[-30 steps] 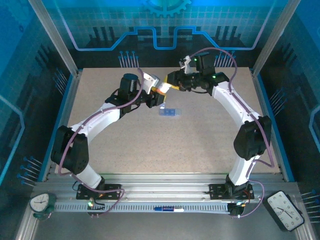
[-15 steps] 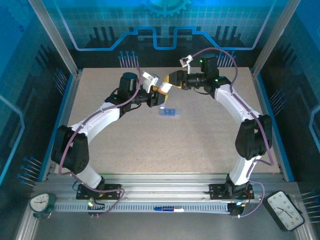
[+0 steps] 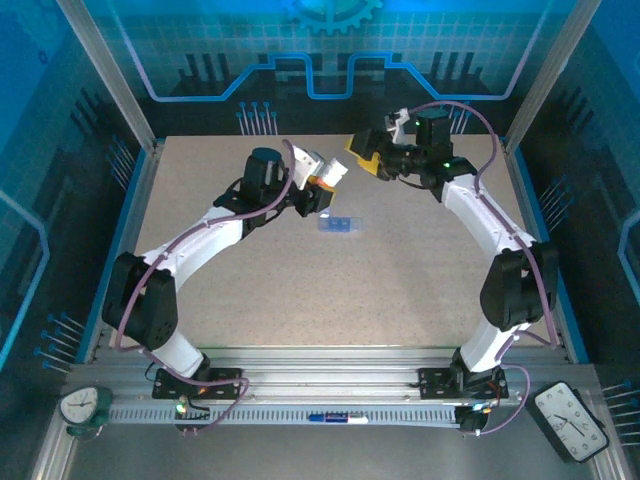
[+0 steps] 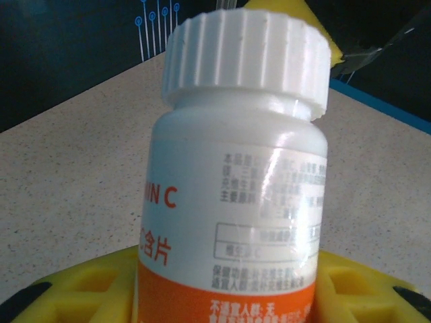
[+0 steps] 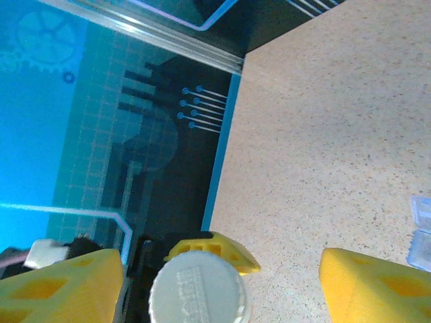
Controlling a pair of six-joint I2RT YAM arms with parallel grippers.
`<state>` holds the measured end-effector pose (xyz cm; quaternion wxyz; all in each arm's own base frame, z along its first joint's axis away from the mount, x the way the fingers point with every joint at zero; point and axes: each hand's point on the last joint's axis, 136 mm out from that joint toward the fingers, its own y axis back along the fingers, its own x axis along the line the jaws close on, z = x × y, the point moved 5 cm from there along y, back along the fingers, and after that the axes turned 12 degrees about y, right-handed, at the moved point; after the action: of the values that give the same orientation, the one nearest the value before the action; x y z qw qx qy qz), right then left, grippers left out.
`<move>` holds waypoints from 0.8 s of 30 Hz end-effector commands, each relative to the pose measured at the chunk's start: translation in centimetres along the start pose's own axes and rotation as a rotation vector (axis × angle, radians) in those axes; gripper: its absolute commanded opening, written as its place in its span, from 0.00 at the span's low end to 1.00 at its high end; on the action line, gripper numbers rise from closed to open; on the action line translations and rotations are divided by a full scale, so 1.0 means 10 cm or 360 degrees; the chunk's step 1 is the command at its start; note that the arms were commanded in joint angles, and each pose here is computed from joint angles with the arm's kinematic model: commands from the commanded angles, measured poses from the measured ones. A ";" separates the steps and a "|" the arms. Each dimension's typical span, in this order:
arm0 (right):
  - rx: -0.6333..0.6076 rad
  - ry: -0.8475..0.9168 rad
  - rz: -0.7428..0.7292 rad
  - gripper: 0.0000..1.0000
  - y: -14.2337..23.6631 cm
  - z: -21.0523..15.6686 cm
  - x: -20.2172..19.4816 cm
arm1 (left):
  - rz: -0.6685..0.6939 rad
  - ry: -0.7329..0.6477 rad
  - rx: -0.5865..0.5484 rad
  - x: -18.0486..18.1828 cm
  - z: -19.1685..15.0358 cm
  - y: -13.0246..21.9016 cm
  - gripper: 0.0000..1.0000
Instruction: Sort the pills into containers
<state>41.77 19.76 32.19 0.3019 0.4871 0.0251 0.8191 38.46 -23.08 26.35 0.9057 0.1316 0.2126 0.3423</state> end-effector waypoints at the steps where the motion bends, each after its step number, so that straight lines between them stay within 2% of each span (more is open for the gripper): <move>1: 0.0044 -0.0011 -0.0052 0.78 -0.05 -0.02 0.16 | 0.0031 -0.0096 -0.0070 -0.05 0.16 0.10 0.00; 12: 0.0161 0.0032 -0.0035 0.72 -0.23 -0.19 0.22 | 0.0016 -0.0107 -0.0068 -0.06 0.19 0.04 0.00; 16: 0.0195 0.0032 -0.0029 0.62 -0.28 -0.25 0.21 | 0.0015 -0.0112 -0.0070 -0.07 0.20 0.04 0.00; 21: 0.0221 0.0050 0.0009 0.43 -0.31 -0.28 0.23 | 0.0017 -0.0106 -0.0075 -0.07 0.21 0.04 0.00; 24: 0.0211 0.0124 0.0064 0.39 -0.29 -0.28 0.24 | 0.0003 -0.0090 -0.0074 -0.08 0.21 0.04 0.00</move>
<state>40.41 23.52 30.82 0.2798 0.4957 0.0845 0.8178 38.46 -23.15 26.34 0.9039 0.1397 0.2057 0.3480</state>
